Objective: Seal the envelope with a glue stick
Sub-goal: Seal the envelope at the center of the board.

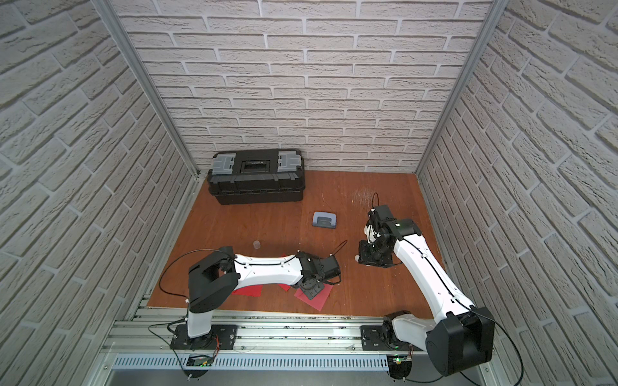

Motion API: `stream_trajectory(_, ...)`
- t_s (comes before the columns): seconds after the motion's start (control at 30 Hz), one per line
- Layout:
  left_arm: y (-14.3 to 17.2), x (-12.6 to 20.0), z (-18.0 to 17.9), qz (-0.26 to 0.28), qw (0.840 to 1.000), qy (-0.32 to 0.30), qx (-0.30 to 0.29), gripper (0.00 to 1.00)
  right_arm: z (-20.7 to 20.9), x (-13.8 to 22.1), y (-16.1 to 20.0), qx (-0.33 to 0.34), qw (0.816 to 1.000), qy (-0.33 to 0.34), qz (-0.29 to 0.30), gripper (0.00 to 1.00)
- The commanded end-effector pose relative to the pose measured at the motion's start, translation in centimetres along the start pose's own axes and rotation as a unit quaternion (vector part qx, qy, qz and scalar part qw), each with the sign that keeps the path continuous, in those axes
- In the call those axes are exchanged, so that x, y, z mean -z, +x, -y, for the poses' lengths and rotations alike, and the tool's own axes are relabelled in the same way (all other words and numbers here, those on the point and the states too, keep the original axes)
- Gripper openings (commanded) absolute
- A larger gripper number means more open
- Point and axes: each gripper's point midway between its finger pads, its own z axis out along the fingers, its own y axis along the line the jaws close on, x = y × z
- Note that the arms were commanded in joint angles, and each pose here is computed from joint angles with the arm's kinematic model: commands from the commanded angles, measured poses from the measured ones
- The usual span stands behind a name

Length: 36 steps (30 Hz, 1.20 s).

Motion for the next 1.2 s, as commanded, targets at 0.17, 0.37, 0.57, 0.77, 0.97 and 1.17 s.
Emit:
stream_trajectory(0.17,0.6,1.7,-0.3,0.013,0.999,0.041,0.015,0.17,-0.2,0.2,-0.1,0.004,1.000,-0.005,-0.002,0.03)
stream_trajectory(0.37,1.3,1.0,0.4,0.009,0.998,0.059,0.019,0.16,-0.2,0.3,0.0,0.003,1.000,-0.005,-0.003,0.03)
stream_trajectory(0.57,3.2,-1.7,0.7,-0.031,0.999,0.039,0.005,0.15,-0.2,0.1,0.0,0.004,1.000,-0.005,-0.006,0.03)
stream_trajectory(0.77,5.0,-3.1,0.8,-0.087,0.994,-0.027,-0.055,0.14,-0.1,0.1,0.1,0.005,1.000,-0.004,-0.007,0.03)
stream_trajectory(0.97,2.4,-0.4,0.9,-0.016,0.999,-0.002,-0.033,0.16,-0.2,0.4,0.1,0.006,1.000,-0.006,-0.005,0.03)
stream_trajectory(1.17,0.8,2.2,0.0,0.037,0.999,0.016,-0.006,0.18,-0.2,0.3,0.2,0.003,1.000,-0.006,-0.005,0.03)
